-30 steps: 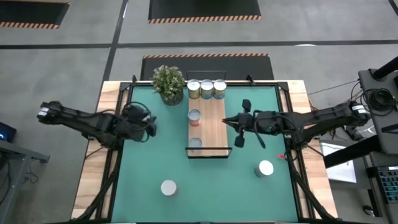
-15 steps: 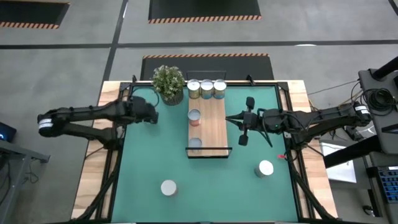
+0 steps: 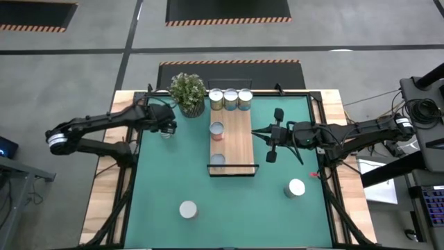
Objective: Pick and place cans onto a shelf
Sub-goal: Put the canned oranges on the shelf
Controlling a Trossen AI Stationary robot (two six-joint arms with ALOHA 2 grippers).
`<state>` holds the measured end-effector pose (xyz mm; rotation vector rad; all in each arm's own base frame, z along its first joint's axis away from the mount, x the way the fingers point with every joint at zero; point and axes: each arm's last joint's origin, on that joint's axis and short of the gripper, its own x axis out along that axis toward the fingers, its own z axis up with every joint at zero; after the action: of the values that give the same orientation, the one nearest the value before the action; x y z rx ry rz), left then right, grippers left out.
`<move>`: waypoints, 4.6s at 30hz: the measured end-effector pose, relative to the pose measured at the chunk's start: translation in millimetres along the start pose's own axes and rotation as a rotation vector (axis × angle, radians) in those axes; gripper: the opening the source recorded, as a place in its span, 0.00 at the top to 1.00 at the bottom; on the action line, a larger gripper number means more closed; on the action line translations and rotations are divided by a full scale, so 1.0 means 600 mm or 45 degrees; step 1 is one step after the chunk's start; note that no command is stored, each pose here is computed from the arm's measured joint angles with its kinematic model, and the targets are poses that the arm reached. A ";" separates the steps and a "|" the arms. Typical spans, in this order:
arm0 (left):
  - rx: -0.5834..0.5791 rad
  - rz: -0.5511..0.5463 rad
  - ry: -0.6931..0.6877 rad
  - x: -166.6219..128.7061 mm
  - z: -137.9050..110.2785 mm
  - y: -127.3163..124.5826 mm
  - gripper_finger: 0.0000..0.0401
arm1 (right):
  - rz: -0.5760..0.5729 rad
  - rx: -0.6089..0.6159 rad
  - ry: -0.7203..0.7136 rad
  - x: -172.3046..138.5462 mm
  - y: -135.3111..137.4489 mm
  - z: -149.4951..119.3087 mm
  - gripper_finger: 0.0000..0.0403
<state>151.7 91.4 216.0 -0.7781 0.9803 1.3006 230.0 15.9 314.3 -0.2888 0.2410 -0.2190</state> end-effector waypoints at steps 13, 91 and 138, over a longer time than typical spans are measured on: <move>-0.015 0.040 -0.019 0.031 0.009 -0.027 0.25 | 0.002 -0.004 0.010 0.000 0.000 -0.001 0.97; 1.546 -0.609 -0.540 -0.318 -0.022 -0.385 0.29 | 0.009 -0.007 0.084 -0.002 0.002 -0.012 0.97; 1.511 -0.762 -0.393 -0.161 -0.060 -0.473 0.29 | -0.001 0.118 0.046 -0.068 -0.021 -0.024 0.97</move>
<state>427.4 -18.0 271.3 0.0830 0.9554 0.1712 185.3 10.6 313.1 -0.1932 0.2657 -0.2354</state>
